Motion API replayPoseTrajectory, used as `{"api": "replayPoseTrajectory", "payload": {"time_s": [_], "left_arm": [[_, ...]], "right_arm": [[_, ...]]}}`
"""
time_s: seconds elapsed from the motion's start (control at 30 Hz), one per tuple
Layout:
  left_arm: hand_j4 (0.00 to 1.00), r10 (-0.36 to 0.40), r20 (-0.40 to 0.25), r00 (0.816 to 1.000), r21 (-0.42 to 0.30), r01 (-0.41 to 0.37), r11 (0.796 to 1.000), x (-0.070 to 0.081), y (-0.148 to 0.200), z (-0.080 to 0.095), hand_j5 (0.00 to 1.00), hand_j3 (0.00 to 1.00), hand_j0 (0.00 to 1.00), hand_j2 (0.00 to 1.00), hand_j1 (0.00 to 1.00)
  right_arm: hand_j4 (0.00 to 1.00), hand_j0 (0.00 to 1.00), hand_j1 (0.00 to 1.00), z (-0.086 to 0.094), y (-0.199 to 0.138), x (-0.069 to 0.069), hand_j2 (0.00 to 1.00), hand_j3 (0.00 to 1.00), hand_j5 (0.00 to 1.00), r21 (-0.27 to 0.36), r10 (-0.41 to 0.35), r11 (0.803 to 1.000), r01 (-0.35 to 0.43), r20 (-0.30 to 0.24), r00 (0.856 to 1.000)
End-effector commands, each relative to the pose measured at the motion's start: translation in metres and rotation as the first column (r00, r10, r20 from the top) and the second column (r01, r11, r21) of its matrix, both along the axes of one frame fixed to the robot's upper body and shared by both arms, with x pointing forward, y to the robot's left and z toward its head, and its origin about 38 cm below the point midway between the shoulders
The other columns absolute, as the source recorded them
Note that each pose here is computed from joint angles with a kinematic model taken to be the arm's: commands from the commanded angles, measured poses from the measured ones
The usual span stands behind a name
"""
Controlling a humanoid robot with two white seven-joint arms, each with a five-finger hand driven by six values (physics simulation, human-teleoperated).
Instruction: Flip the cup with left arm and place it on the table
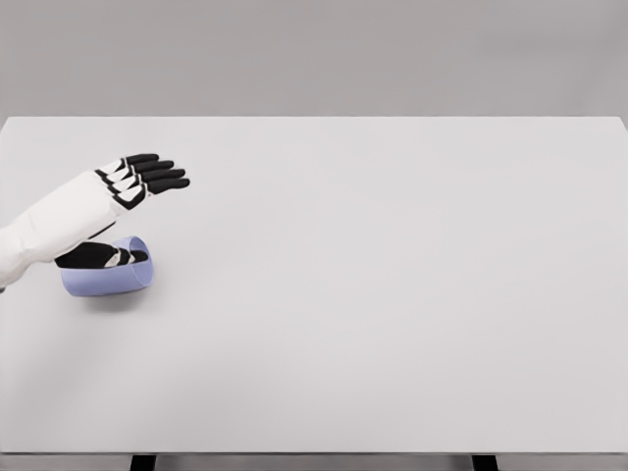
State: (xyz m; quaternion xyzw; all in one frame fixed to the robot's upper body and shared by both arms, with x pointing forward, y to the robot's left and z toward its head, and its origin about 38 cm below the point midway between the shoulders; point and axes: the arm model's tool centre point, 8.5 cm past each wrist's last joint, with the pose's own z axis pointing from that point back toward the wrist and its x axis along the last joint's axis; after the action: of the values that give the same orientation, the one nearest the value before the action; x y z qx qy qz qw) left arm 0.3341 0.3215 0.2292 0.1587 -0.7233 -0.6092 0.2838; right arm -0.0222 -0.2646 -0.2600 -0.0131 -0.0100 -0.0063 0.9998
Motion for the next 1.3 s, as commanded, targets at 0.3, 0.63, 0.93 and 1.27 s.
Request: {"api": "replayPoseTrajectory", "payload": {"time_s": [0.3, 0.63, 0.93, 1.27], "left_arm": [[1.0, -0.002, -0.004, 1.0, 0.005, 0.002, 1.0, 0.0, 0.001, 0.002, 1.0, 1.0, 1.0, 1.0, 1.0], [1.0, 0.002, -0.011, 1.0, 0.07, -0.001, 0.998, -0.001, 0.013, 0.009, 1.0, 1.0, 1.0, 1.0, 1.0], [1.0, -0.013, -0.163, 0.986, -0.06, 0.003, 0.998, -0.013, 0.025, 0.001, 1.0, 1.0, 1.0, 1.0, 1.0], [1.0, -0.04, -0.298, 0.954, -0.241, -0.035, 0.97, -0.016, 0.025, -0.005, 1.0, 1.0, 1.0, 1.0, 1.0]], "right_arm": [[1.0, 1.0, 1.0, 0.0, 0.0, -0.001, 1.0, 1.0, 1.0, 0.0, 0.0, 1.0, 0.0, -0.003, 1.0], [1.0, 1.0, 1.0, 0.0, 0.0, -0.001, 1.0, 1.0, 1.0, 0.0, 0.0, 1.0, 0.0, -0.003, 1.0], [1.0, 1.0, 1.0, 0.0, 0.0, -0.001, 1.0, 1.0, 1.0, 0.0, 0.0, 1.0, 0.0, -0.003, 1.0], [1.0, 1.0, 1.0, 0.0, 0.0, -0.001, 1.0, 1.0, 1.0, 0.0, 0.0, 1.0, 0.0, -0.003, 1.0]]}}
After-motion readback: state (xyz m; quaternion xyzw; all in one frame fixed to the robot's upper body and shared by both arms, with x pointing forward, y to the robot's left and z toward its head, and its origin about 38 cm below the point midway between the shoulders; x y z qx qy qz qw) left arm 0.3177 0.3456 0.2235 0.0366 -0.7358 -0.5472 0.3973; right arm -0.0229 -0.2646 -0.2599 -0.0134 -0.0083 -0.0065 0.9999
